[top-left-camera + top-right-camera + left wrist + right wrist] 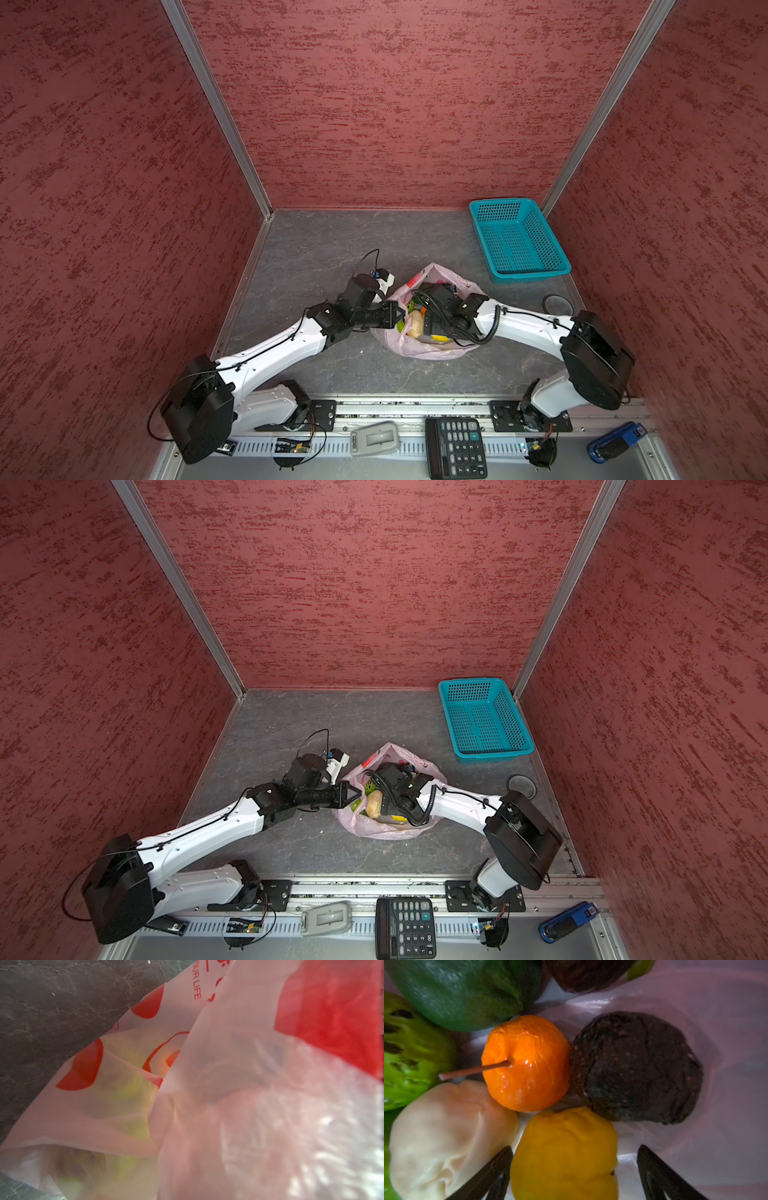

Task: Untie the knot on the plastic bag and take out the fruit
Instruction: 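Grasp the yellow fruit with the right gripper and lift it, then carry the yellow fruit to the teal basket and release it, then move the empty right gripper back over the bag opening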

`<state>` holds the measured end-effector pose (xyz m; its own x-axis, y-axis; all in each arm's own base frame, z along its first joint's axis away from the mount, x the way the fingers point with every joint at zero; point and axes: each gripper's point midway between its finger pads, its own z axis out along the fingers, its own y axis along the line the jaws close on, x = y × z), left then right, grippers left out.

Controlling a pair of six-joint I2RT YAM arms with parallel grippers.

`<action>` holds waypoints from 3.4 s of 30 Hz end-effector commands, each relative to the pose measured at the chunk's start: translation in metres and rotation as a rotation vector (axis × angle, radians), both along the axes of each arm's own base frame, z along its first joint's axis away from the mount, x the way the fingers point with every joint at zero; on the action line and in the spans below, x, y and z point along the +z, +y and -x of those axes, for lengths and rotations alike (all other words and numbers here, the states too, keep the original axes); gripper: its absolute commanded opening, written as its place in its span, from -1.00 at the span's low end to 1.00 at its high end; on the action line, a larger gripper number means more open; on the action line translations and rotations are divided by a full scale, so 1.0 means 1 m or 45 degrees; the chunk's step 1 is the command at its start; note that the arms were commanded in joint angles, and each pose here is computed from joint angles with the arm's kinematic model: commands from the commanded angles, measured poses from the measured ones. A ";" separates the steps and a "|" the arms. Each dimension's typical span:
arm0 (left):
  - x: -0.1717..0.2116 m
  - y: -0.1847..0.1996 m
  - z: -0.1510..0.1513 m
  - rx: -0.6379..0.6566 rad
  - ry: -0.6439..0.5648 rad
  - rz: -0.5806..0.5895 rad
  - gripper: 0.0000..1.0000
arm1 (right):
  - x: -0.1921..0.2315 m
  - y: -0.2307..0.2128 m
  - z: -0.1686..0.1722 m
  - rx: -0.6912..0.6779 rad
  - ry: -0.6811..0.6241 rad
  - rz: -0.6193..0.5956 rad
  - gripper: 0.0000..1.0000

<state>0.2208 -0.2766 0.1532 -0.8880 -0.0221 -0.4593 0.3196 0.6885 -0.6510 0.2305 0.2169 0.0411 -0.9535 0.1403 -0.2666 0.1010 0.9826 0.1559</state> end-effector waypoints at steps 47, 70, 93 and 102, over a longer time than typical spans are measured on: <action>0.015 -0.005 -0.021 0.066 -0.064 0.016 -1.00 | 0.267 0.036 -0.011 0.259 -0.487 -0.419 -0.21; 0.019 -0.013 -0.026 0.056 -0.085 0.033 -1.00 | 0.175 -0.238 -0.240 -0.522 -0.627 -0.145 -0.24; 0.026 -0.024 -0.027 0.029 -0.066 0.046 -1.00 | 0.077 -0.271 -0.270 -0.586 -0.326 -0.071 0.96; 0.021 -0.025 -0.021 -0.001 -0.063 0.050 -1.00 | 0.134 -0.234 -0.236 -0.418 -0.415 -0.196 0.97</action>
<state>0.2443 -0.2979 0.1707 -0.8694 -0.0522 -0.4914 0.3306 0.6777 -0.6569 0.4814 -0.0377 0.1485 -0.7049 0.5142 -0.4887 0.4079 0.8574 0.3138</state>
